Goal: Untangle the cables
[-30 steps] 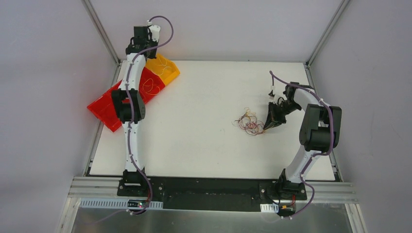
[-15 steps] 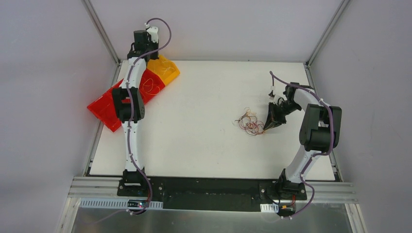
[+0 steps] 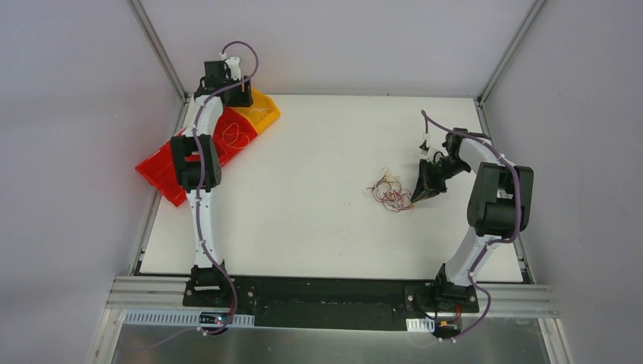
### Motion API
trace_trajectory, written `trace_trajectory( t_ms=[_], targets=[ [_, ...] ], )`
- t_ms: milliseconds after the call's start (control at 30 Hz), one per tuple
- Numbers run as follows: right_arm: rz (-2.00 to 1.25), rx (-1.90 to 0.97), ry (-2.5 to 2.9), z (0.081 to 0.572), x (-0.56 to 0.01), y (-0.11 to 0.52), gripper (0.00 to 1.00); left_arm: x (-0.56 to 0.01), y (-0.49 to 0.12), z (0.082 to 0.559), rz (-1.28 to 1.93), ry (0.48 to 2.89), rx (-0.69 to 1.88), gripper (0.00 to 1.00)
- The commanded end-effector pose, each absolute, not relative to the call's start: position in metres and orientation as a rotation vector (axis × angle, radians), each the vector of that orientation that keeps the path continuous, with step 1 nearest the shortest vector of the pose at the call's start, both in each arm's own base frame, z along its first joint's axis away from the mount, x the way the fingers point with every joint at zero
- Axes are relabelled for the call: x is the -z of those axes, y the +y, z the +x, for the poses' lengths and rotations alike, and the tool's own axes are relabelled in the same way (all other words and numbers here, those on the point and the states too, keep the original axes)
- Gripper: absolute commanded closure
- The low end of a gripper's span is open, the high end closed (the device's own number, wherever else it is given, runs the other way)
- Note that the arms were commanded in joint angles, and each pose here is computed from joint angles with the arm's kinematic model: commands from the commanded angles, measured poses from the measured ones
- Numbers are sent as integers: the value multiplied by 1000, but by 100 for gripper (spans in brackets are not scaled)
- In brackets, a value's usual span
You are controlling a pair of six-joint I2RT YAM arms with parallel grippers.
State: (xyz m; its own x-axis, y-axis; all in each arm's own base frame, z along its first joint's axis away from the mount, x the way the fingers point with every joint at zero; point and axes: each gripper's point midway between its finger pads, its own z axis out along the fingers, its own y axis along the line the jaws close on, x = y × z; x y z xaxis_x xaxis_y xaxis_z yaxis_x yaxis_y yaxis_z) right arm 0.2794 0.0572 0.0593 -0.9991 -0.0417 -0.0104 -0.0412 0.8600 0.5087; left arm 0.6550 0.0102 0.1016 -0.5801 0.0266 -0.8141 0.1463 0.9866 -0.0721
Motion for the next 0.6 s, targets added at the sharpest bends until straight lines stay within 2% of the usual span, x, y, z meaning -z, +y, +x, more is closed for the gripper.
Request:
trace_trajectory(
  t_ms=[0,133,200,300,433,567],
  targets=[
    [160,902,-3090,288,-82,67,100,-210,-1,646,100,2023,229,29],
    [249,955,-3140,296,-95,83,100,-282,2,631,131,1914,174,11],
    [287,996,-3160,300,-102,95,100,-311,0,613,191,1884,151,8],
    [363,1094,-3173,307,-119,124,100,-331,-39,566,409,1866,317,1],
    [526,1331,-3176,312,-169,175,100,-292,-131,468,613,1942,750,1],
    [636,1575,-3166,300,-220,201,100,-243,-213,383,753,2044,1048,1]
  ],
)
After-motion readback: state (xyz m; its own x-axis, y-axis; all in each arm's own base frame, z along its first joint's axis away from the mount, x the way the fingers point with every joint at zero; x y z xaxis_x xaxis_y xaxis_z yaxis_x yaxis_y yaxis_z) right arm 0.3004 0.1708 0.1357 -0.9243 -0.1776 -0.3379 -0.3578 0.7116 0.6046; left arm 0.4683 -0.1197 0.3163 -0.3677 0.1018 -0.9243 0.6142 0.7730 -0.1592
